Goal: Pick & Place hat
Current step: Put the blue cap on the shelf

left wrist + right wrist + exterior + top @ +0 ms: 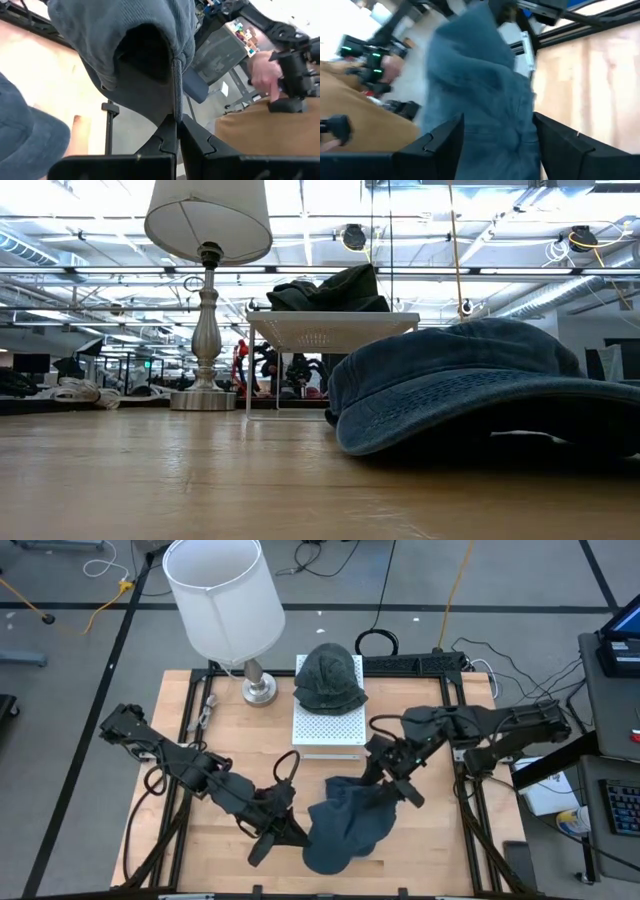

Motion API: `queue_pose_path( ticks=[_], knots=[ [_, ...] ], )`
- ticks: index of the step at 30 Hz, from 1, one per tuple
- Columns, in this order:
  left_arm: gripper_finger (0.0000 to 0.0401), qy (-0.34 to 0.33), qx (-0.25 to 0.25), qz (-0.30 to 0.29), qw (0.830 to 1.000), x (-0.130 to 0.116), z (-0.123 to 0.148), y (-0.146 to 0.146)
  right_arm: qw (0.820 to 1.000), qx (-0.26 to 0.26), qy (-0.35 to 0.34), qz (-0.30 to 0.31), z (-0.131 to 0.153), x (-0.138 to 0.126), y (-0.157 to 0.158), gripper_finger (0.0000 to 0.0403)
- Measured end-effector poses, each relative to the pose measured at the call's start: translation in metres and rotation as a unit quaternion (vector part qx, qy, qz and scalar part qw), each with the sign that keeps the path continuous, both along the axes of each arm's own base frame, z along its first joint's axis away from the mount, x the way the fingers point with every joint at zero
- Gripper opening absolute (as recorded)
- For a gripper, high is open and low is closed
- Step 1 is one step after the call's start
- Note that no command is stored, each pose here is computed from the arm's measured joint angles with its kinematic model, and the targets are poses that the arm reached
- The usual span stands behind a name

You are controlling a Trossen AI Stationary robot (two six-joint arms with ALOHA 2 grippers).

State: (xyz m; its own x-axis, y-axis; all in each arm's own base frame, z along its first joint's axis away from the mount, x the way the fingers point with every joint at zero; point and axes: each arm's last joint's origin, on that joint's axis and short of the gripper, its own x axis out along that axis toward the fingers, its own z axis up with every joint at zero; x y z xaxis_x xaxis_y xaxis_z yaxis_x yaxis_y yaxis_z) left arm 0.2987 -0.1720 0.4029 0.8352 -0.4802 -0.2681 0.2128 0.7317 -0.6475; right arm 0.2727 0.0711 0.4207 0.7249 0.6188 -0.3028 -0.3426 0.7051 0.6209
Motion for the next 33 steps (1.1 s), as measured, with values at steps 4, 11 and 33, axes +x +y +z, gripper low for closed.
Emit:
queue_pose_path(
  ticks=[4, 11, 33],
  knots=[
    [0.0004, 0.014, 0.003, 0.003, 1.0, 0.0, -0.003, 0.001, 0.999, 0.031, -0.013, 0.021, 0.01, -0.008, 0.001, 0.0191],
    [0.0004, 0.013, 0.003, 0.008, 1.0, 0.002, -0.002, 0.006, 0.998, 0.054, -0.009, 0.038, 0.014, -0.014, 0.012, 0.0074],
    [0.0133, 0.13, 0.016, 0.024, 0.991, -0.003, -0.021, 0.014, 0.978, 0.187, -0.077, 0.06, 0.053, -0.035, 0.024, 0.0022]
  ],
)
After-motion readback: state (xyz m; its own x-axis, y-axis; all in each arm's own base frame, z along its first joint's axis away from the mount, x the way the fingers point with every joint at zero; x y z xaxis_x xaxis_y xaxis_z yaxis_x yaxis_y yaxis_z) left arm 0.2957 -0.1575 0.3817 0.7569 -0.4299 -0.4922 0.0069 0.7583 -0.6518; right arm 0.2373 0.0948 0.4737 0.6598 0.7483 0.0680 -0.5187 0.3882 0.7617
